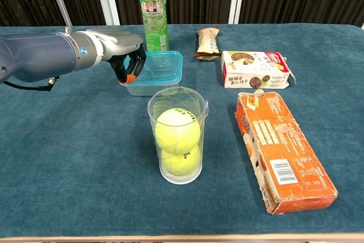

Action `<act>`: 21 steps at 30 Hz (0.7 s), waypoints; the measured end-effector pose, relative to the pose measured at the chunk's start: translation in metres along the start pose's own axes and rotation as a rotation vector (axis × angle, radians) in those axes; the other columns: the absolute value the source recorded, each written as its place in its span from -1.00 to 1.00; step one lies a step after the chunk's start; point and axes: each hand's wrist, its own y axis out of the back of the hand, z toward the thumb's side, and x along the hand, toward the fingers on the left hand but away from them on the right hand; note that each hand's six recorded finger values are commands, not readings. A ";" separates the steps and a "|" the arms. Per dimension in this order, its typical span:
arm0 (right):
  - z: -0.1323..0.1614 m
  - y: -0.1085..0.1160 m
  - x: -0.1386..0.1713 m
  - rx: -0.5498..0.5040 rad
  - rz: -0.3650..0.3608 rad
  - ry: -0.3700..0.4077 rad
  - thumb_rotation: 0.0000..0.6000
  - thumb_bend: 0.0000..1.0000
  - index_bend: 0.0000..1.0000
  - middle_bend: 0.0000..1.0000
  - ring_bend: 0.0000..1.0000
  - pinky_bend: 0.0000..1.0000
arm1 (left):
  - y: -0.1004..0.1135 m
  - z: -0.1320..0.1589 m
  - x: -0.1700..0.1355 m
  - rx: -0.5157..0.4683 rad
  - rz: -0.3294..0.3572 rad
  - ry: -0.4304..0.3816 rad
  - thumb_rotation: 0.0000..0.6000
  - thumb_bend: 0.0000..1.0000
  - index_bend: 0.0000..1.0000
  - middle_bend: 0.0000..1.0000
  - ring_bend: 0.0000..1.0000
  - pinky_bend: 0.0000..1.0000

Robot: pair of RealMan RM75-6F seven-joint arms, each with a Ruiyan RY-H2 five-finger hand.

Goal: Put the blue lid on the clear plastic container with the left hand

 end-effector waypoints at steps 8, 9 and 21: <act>0.000 0.000 0.000 0.000 -0.001 0.000 1.00 -0.42 -0.85 -1.00 -1.00 -1.00 | -0.002 -0.002 0.001 -0.001 -0.001 0.001 1.00 0.00 0.32 0.07 -0.75 -0.90; 0.000 0.000 0.000 0.000 -0.001 0.000 1.00 -0.42 -0.85 -1.00 -1.00 -1.00 | -0.001 -0.002 0.001 -0.004 0.002 0.000 1.00 0.00 0.32 0.07 -0.75 -0.90; 0.001 0.000 0.000 -0.001 0.000 0.001 1.00 -0.42 -0.85 -1.00 -1.00 -1.00 | 0.046 0.017 -0.007 -0.062 0.129 -0.061 1.00 0.03 0.35 0.10 -0.75 -0.91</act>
